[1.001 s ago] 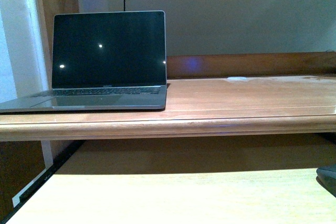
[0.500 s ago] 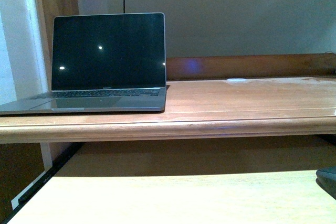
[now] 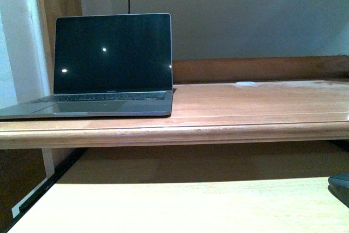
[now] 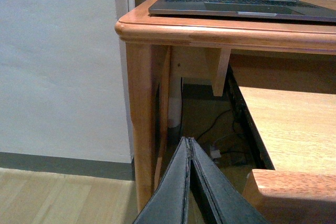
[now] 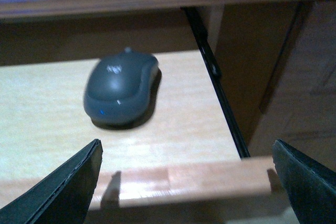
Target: Place mouse
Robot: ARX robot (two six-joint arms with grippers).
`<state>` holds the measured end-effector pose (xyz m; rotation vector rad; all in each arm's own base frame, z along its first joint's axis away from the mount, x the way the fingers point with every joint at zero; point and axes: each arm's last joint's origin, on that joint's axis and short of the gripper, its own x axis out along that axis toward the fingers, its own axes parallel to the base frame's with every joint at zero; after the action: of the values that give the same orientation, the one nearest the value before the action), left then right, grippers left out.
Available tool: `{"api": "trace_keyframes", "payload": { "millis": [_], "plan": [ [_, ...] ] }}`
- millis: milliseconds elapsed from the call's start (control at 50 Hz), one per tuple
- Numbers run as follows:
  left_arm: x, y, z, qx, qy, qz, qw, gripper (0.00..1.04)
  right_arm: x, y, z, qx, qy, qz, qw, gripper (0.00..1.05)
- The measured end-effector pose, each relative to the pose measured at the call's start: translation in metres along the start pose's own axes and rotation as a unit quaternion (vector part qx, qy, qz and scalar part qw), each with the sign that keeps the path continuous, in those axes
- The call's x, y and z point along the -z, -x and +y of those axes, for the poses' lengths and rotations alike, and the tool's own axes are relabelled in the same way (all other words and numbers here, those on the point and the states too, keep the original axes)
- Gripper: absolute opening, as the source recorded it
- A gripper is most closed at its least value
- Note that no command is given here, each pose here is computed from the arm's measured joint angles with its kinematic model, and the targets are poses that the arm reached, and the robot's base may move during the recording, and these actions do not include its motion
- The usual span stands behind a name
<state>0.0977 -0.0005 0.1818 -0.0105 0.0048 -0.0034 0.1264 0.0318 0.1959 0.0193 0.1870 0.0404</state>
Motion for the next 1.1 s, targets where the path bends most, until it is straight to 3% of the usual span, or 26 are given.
{"api": "trace_keyframes", "payload": {
  "millis": [240,380,701,1101],
  "plan": [
    [0.008,0.000,0.000,0.000,0.000,-0.005,1.000,0.03,-0.042,-0.024,0.021,-0.010,0.024,-0.026,0.999,0.97],
    [0.015,0.000,0.000,0.000,0.000,-0.002,1.000,0.03,-0.052,-0.036,0.032,-0.011,0.056,-0.025,0.998,0.97],
    [0.015,0.000,0.000,0.000,0.000,-0.003,1.000,0.03,-0.051,-0.059,0.052,-0.012,0.122,0.005,0.992,0.97],
    [0.015,0.000,0.000,0.000,0.000,-0.003,1.000,0.03,-0.042,-0.093,0.051,0.013,0.148,0.057,0.987,0.97]
  ]
}}
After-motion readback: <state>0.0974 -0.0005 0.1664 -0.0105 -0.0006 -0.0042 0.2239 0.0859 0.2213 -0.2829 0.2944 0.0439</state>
